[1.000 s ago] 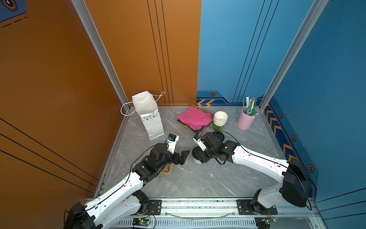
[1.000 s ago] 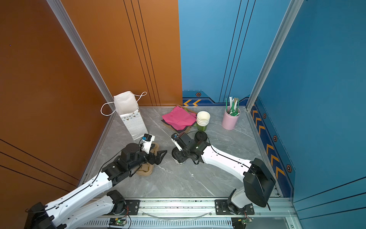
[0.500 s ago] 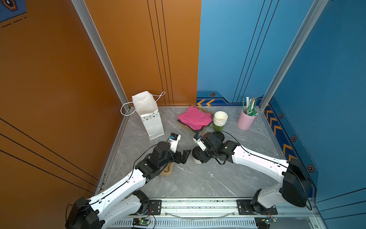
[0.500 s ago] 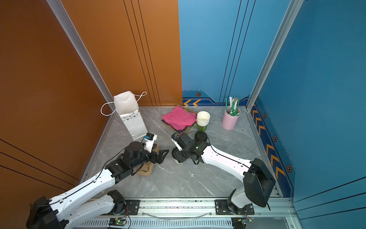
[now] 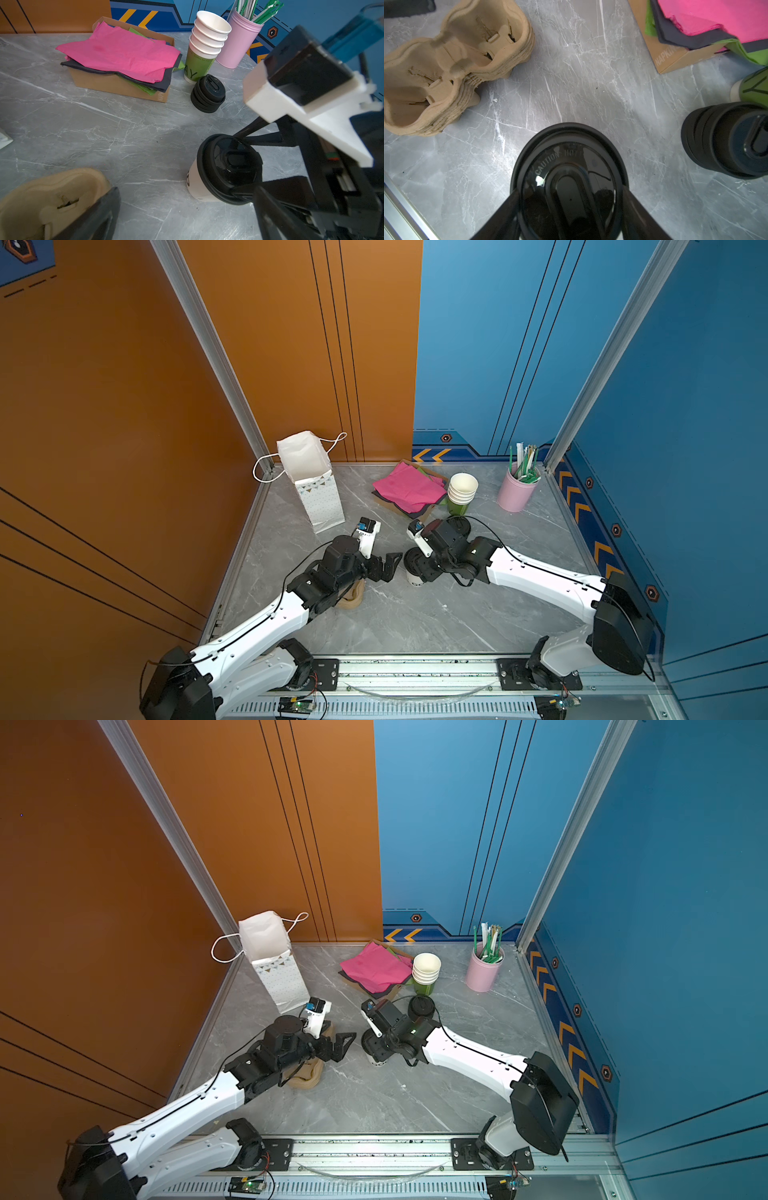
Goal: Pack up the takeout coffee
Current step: 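Move the left gripper toward the lidded cup while the right holds the lid, then grasp the white cup body with the left gripper while the right presses the lid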
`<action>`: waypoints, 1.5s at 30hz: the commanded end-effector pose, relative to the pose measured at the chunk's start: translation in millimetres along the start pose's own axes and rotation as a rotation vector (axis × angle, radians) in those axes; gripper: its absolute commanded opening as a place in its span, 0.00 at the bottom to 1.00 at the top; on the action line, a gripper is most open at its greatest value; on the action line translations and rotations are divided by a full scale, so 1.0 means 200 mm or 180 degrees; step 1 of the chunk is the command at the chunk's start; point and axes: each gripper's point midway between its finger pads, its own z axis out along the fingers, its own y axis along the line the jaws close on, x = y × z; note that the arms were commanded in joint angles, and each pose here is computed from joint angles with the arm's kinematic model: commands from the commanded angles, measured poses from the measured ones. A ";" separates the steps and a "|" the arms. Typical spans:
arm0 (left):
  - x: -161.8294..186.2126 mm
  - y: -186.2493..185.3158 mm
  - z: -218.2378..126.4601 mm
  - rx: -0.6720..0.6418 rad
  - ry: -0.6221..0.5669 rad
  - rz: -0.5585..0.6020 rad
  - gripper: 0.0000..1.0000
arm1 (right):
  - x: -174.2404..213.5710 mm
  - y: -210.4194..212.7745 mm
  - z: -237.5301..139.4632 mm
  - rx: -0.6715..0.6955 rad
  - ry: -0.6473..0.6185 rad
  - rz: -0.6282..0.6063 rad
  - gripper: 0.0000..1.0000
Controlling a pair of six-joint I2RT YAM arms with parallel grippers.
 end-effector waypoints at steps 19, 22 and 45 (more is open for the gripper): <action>-0.05 -0.04 0.01 0.0047 -0.0055 -0.0033 0.99 | 0.63 -0.08 0.19 0.0437 0.1269 0.0035 0.59; -0.06 -0.04 0.02 0.0048 -0.0057 -0.0030 1.00 | 0.66 -0.08 0.19 0.0469 0.1311 0.0030 0.59; -0.09 -0.06 0.05 0.0162 0.0016 -0.0182 0.98 | 0.57 -0.02 0.19 0.0298 0.1208 0.0087 0.59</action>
